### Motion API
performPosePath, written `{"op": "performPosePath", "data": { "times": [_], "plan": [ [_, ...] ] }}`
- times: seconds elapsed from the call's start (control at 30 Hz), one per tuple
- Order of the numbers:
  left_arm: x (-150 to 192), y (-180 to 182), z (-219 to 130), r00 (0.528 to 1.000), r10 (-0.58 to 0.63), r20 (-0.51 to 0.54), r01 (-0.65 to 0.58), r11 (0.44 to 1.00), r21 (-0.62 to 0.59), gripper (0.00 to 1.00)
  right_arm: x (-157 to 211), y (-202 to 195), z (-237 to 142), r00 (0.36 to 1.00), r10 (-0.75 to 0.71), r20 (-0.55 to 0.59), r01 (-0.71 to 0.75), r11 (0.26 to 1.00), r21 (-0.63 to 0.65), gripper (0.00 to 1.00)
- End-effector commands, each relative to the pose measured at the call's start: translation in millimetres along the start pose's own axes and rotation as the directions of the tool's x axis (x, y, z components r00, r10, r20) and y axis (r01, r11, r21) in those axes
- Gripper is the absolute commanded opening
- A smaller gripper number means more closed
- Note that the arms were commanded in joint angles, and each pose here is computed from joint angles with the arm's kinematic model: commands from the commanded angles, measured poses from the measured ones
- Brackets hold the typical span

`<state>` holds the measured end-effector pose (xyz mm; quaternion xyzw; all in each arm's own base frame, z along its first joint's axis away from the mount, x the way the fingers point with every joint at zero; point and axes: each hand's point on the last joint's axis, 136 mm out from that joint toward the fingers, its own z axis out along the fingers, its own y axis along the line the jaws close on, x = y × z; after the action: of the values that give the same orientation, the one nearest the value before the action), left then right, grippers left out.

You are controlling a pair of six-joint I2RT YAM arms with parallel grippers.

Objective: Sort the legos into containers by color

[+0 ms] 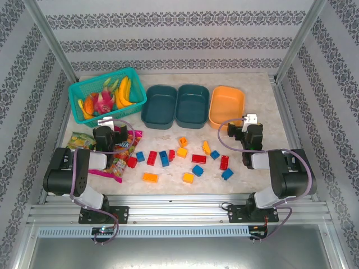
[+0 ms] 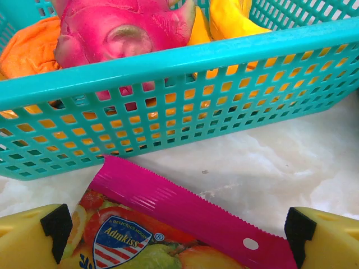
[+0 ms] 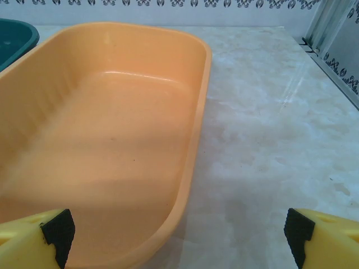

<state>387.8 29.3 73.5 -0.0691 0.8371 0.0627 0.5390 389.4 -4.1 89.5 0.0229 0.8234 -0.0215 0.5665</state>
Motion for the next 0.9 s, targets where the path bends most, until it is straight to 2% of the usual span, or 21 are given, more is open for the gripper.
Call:
{"op": "performPosePath", "data": {
  "times": [0.0, 0.6, 0.7, 0.87],
  "plan": [
    [-13, -1, 0, 0.999, 0.002, 0.051, -0.002, 1.0, -0.007, 1.0, -18, 1, 1, 0.998, 0.019, 0.054, -0.018, 1.0, -0.013, 0.98],
    [-15, -2, -1, 0.998, 0.003, 0.06, -0.003, 1.0, -0.001, 1.0, -18, 1, 1, 0.998, 0.019, 0.054, -0.018, 1.0, -0.013, 0.98],
    [-29, -3, -15, 0.997, 0.028, 0.068, -0.027, 0.999, -0.021, 1.0, -27, -1, -3, 0.996, 0.024, 0.091, -0.024, 1.0, 0.004, 0.98],
    [-63, 3, -56, 0.993, -0.012, 0.121, 0.022, 0.996, -0.083, 1.0, -61, -12, -41, 0.991, -0.016, 0.136, -0.004, 0.989, 0.145, 0.98]
  ]
}}
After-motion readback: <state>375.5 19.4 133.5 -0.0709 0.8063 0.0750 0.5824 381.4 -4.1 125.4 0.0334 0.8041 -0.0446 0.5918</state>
